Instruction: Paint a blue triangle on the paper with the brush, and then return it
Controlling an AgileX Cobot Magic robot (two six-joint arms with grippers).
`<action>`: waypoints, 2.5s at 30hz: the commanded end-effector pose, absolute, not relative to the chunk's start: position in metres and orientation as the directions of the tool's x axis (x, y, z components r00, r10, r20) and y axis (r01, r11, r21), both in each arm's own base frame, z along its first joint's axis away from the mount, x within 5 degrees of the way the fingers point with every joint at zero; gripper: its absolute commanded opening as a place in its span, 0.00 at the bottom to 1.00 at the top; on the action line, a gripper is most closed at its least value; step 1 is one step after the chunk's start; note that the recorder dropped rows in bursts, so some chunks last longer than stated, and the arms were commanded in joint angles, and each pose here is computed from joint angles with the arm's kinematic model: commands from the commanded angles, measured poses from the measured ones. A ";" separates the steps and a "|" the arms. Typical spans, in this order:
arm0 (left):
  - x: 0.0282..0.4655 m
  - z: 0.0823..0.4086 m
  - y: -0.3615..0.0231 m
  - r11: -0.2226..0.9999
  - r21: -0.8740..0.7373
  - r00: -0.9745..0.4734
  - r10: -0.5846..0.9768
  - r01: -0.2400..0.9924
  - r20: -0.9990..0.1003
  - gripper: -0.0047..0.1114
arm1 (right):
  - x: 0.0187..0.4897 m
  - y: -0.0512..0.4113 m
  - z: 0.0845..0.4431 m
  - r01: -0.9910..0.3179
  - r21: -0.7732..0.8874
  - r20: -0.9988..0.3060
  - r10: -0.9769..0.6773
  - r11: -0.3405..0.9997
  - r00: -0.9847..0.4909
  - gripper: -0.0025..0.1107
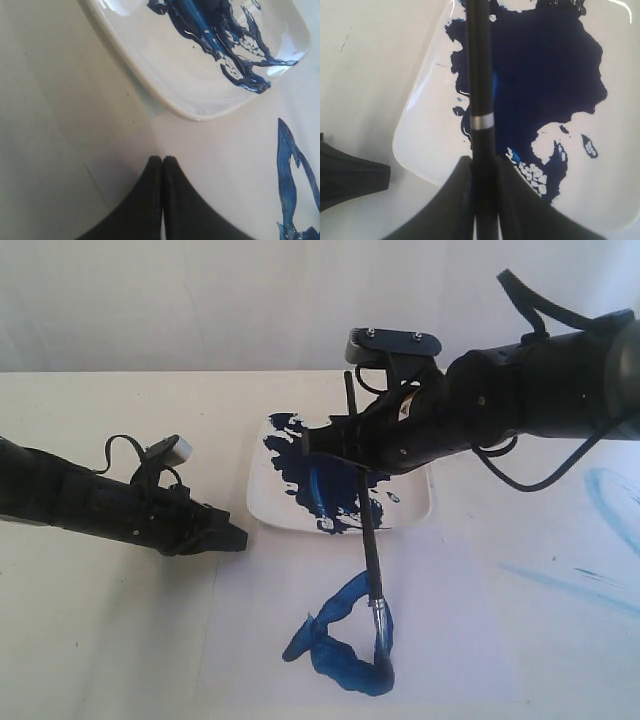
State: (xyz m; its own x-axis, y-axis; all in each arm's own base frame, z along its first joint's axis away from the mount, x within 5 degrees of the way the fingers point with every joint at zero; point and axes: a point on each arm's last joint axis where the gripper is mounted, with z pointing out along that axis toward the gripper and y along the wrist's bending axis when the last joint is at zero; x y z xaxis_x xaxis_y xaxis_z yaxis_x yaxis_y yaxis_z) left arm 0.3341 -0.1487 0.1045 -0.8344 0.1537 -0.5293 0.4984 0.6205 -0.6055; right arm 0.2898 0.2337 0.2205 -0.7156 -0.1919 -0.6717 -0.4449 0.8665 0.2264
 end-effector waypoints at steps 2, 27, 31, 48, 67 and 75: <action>0.331 0.097 -0.150 0.624 -0.618 -0.850 0.156 0.479 -0.503 0.04 | 0.293 0.233 0.227 -0.463 0.215 -0.719 -0.182 0.860 -0.671 0.02; 0.331 0.097 -0.150 0.624 -0.618 -0.850 0.156 0.479 -0.503 0.04 | 0.301 0.219 0.252 -0.445 0.232 -0.787 -0.102 0.865 -0.608 0.02; 0.331 0.097 -0.150 0.624 -0.618 -0.850 0.156 0.479 -0.503 0.04 | 0.296 0.212 0.275 -0.449 0.241 -0.823 -0.064 0.860 -0.564 0.02; 0.331 0.097 -0.150 0.624 -0.618 -0.850 0.156 0.479 -0.503 0.04 | 0.329 0.158 0.332 -0.312 0.404 -0.903 0.321 0.860 -0.286 0.02; 0.331 0.097 -0.150 0.624 -0.618 -0.850 0.156 0.479 -0.503 0.04 | 0.407 0.148 0.213 -0.027 0.877 -0.475 0.857 0.480 -0.202 0.02; 0.331 0.097 -0.150 0.624 -0.618 -0.850 0.156 0.479 -0.503 0.04 | 0.415 0.145 0.175 0.092 0.886 -0.421 0.872 0.455 -0.250 0.02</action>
